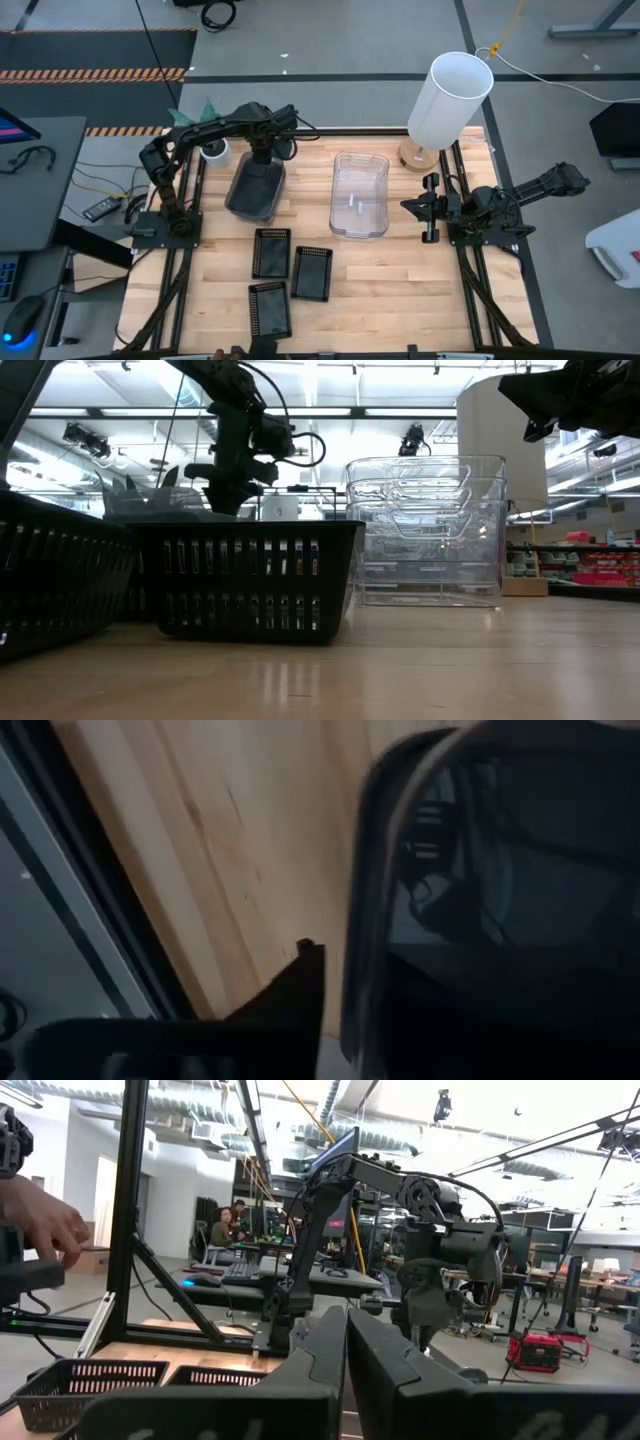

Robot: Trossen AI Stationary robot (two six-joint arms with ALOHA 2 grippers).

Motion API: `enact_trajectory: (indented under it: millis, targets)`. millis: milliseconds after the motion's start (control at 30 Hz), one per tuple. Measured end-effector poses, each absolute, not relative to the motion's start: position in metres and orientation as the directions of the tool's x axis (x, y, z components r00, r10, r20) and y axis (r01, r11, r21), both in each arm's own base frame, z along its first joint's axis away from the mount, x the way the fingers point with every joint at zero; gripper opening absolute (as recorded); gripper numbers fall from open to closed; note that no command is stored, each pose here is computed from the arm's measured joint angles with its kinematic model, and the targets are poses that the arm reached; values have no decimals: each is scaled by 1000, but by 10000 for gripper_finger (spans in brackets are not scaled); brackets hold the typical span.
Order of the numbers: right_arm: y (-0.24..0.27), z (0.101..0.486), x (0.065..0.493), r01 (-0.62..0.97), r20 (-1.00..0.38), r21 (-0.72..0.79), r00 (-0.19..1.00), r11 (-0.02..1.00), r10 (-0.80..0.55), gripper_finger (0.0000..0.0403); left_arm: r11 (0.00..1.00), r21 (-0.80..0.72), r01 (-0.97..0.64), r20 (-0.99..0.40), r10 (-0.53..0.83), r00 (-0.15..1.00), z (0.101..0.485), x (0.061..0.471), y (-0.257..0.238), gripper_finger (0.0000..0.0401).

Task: Stack baskets by color
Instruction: Stack the bottom transparent black bin on the transparent black bin

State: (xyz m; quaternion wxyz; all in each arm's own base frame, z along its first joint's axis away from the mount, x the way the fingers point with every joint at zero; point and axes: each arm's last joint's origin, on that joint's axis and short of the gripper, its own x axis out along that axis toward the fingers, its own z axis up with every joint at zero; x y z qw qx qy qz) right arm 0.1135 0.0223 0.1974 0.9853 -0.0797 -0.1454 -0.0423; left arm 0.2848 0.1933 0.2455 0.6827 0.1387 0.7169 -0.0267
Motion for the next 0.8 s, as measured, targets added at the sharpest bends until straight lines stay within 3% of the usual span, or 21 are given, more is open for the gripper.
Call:
enact_trajectory:
  millis: [233, 367, 500, 800]
  targets:
    - [22, 197, 114, 107, 294, -145, 954, 984, -61, 22, 951, 213, 224, -975, 221, -10, 239, 290, 204, 202]
    - [22, 197, 114, 106, 293, -144, 954, 984, -60, 22, 929, 305, 210, -948, 318, -26, 233, 295, 213, 238]
    - [22, 197, 114, 106, 293, -145, 954, 984, -60, 22, 905, 388, 173, -918, 397, -19, 230, 297, 226, 237]
    - [22, 197, 114, 107, 293, -145, 954, 984, -60, 22, 848, 529, 30, -847, 530, -40, 227, 283, 268, 194]
